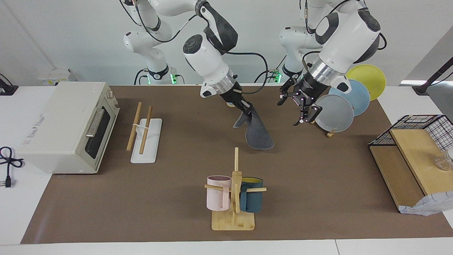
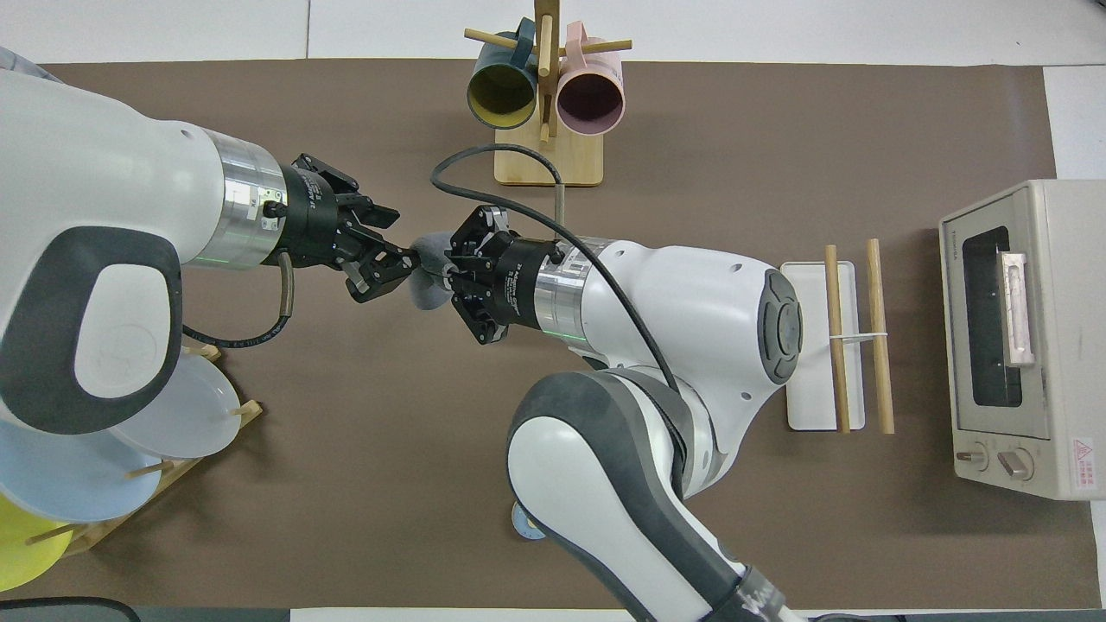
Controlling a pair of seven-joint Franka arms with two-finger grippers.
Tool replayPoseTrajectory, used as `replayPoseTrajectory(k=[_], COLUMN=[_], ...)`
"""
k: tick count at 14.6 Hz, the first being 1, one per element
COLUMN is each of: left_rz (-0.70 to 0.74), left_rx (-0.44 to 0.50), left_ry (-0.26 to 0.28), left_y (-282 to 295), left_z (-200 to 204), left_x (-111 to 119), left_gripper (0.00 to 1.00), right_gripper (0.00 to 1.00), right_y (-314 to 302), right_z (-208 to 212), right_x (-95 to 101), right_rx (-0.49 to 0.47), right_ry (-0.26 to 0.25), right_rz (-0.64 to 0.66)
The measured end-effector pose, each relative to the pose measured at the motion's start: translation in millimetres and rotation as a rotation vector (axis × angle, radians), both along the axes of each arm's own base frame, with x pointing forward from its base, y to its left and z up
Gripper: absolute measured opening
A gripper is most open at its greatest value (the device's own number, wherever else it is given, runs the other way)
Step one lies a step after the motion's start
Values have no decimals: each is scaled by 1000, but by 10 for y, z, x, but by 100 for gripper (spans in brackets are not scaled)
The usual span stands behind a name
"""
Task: Fold towel and hang on rack
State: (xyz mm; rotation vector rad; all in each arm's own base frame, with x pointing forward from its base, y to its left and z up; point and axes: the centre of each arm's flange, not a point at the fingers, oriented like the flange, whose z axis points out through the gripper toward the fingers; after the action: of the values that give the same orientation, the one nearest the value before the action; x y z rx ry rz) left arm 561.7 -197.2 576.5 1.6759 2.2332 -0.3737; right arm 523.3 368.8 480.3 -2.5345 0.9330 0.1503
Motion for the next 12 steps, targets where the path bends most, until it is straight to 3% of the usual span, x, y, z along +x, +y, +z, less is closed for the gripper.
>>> replayPoseTrajectory(k=[3,8,12], left_rz=[-208,-588,-965], left_rx=[37,113,260], left_ry=[-99,-289,-376], left_y=[370,1056,1166], left_z=[-82,-125,-152], left_x=[79,200,199], left_gripper=[100,100,100], right_gripper=[2,2,2], right_y=[-210,-1126,-1830], right_z=[17,326,334], right_x=[-45,-117,-72], right_rx=[-162,-397,-488], right_ry=[-46,-14,15], right_rz=[258,657,815])
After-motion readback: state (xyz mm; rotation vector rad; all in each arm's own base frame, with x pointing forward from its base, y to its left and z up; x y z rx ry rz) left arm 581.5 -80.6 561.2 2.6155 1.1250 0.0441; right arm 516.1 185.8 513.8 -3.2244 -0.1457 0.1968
